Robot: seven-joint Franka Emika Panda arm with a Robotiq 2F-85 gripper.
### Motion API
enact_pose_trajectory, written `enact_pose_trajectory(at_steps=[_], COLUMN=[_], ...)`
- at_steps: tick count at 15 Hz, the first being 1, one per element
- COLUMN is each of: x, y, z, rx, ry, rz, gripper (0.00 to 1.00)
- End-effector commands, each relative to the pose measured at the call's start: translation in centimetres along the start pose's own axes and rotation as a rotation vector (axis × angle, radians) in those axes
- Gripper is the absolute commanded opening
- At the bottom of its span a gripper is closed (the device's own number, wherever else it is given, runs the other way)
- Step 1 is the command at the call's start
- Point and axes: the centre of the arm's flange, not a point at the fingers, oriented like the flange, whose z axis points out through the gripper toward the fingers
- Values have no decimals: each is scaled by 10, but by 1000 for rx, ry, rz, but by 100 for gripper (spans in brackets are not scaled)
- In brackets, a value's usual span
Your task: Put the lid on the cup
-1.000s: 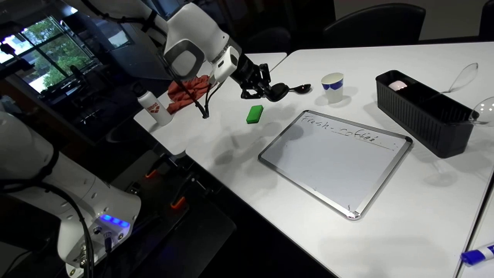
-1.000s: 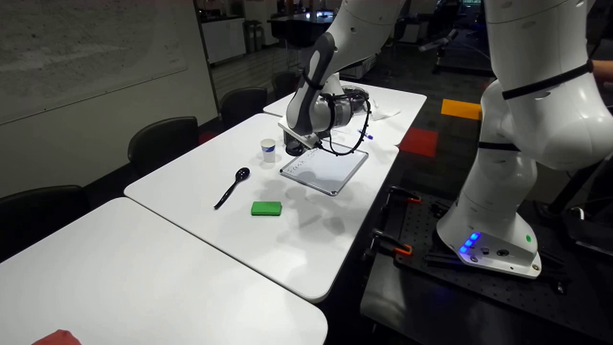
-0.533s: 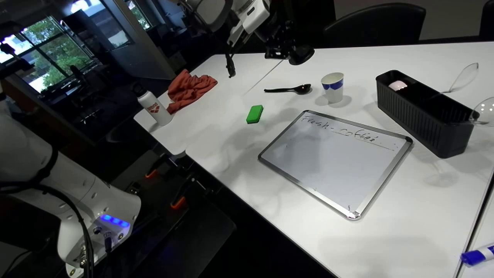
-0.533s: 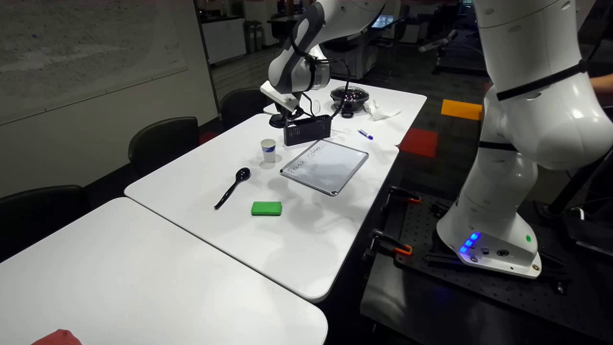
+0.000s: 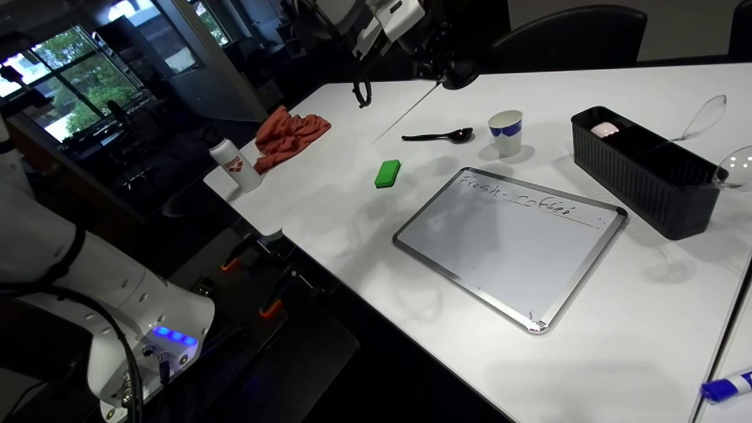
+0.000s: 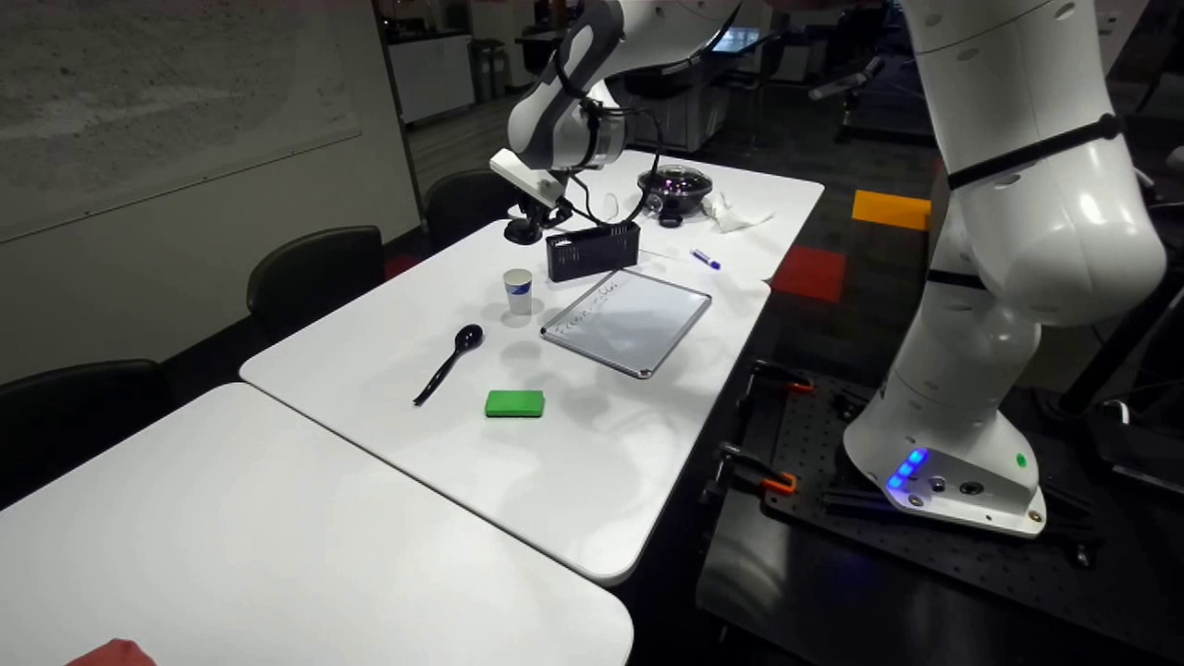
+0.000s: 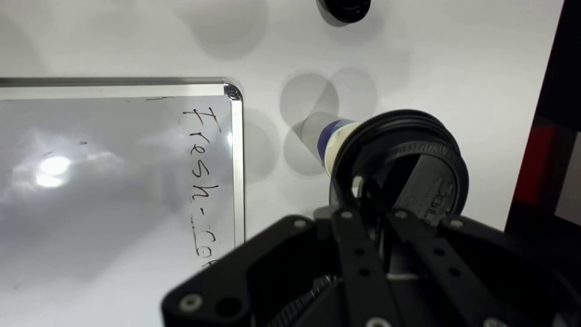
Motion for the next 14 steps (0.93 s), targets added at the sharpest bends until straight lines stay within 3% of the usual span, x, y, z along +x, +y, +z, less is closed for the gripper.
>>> enact_pose_trajectory(at_steps=[1, 5, 14], x=[1, 9, 14], y=[-15, -34, -54], z=[9, 30, 86], rx=[27, 13, -9], ry=[50, 114, 127], rz=[13, 26, 45], gripper=[2, 2, 2])
